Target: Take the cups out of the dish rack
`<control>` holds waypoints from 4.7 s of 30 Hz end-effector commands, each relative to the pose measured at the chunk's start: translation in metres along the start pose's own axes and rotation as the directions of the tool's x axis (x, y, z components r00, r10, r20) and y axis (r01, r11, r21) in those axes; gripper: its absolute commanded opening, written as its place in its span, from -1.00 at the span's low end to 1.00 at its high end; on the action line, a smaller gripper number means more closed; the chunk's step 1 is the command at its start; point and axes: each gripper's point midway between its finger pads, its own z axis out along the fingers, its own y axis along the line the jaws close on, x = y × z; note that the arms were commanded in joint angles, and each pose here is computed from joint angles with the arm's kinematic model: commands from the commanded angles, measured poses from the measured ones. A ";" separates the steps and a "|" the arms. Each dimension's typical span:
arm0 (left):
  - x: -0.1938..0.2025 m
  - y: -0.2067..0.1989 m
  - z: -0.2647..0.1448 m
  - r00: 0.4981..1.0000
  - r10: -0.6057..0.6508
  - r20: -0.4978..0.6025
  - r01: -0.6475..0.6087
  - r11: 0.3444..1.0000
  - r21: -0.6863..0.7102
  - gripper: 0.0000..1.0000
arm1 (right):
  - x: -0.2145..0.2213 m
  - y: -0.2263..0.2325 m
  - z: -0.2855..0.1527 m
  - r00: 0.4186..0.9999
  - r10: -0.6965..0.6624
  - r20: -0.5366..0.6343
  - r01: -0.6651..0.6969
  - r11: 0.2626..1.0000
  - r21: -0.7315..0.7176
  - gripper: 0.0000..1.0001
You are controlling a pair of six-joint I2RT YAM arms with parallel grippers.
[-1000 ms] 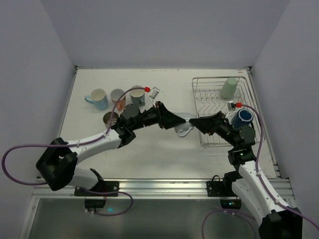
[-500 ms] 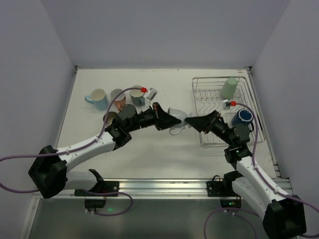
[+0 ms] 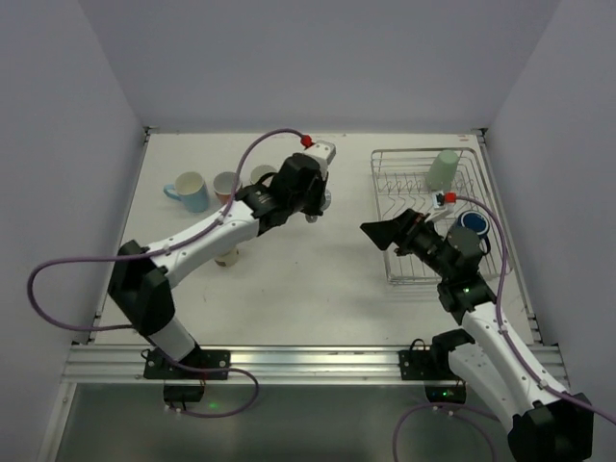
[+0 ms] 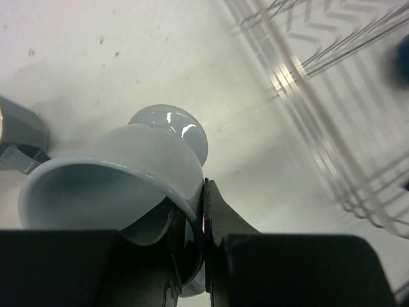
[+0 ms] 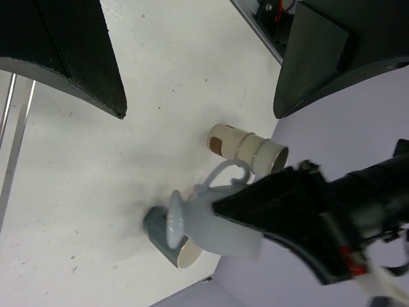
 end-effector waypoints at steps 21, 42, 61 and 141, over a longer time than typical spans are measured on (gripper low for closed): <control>0.050 0.094 0.133 0.918 0.157 -0.365 -0.260 0.932 -0.251 -0.85 | -0.003 -0.008 -0.009 0.994 -0.107 0.011 0.106 0.993 0.052 0.98; -0.085 0.013 0.027 0.989 0.083 0.124 -0.088 0.996 0.032 0.75 | -0.079 -0.108 -0.044 0.946 -0.258 0.197 0.060 0.736 0.675 0.98; 0.014 0.007 -0.189 0.950 0.053 0.308 -0.132 0.961 0.243 1.00 | -0.152 -0.218 -0.132 0.923 -0.358 0.143 -0.060 0.233 0.971 0.98; 0.027 -0.052 -0.131 0.970 -0.148 0.195 0.026 0.854 0.519 0.78 | -0.125 -0.175 -0.027 0.986 -0.165 -0.015 0.116 0.624 0.773 -0.64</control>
